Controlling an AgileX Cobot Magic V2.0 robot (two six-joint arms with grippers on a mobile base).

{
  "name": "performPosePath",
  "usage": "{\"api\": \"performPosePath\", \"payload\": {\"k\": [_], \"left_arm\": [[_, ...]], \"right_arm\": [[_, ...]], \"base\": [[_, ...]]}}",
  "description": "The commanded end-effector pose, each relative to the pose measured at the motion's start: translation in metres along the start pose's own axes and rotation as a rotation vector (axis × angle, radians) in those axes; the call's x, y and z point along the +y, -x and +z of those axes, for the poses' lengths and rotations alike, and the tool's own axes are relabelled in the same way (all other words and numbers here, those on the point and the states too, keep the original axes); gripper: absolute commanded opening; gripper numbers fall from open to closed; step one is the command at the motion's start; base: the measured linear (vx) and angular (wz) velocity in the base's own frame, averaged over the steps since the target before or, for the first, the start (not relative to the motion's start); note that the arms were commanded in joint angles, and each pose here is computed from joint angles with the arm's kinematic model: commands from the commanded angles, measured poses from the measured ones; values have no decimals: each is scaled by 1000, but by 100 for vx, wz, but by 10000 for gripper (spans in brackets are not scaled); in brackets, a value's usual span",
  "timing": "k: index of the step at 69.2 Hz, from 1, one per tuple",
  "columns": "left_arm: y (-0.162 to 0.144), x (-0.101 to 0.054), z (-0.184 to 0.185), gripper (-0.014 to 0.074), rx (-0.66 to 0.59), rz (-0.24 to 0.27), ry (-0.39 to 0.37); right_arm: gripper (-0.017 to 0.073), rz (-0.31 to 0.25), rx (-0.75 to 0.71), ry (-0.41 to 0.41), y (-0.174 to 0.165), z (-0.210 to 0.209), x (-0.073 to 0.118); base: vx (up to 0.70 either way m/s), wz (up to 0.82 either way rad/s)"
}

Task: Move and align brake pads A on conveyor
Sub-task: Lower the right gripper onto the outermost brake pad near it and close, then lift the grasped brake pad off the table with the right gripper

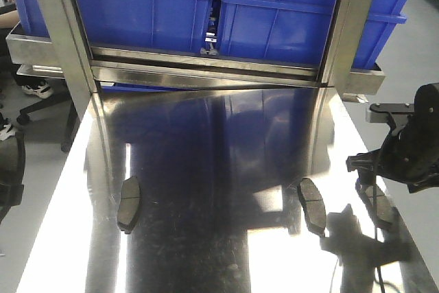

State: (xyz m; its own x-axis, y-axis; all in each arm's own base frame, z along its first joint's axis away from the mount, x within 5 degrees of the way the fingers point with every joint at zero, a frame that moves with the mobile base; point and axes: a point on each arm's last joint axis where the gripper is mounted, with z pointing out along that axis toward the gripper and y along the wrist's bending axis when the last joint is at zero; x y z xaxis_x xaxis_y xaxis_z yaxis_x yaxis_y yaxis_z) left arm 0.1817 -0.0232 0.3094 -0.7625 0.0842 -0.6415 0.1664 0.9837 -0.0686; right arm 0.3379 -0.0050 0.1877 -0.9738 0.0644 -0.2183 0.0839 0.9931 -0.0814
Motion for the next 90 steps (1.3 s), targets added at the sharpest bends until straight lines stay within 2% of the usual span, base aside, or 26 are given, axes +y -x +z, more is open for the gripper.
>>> {"api": "performPosePath", "payload": {"k": [1, 39, 54, 77, 90], "left_arm": [[13, -1, -9, 163, -113, -2, 1], [13, -1, -9, 163, -113, -2, 1], [13, -1, -9, 163, -113, -2, 1], [13, -1, -9, 163, -113, -2, 1], [13, -1, -9, 163, -113, -2, 1]], "right_arm": [[568, -3, -80, 24, 9, -15, 0], [485, -12, -44, 48, 11, 7, 5], [394, -12, -43, 48, 11, 7, 5], [174, -26, -36, 34, 10, 7, 3], [113, -24, -65, 37, 12, 3, 3]], "base": [[0, 0], [0, 0], [0, 0], [0, 0], [0, 0]]}}
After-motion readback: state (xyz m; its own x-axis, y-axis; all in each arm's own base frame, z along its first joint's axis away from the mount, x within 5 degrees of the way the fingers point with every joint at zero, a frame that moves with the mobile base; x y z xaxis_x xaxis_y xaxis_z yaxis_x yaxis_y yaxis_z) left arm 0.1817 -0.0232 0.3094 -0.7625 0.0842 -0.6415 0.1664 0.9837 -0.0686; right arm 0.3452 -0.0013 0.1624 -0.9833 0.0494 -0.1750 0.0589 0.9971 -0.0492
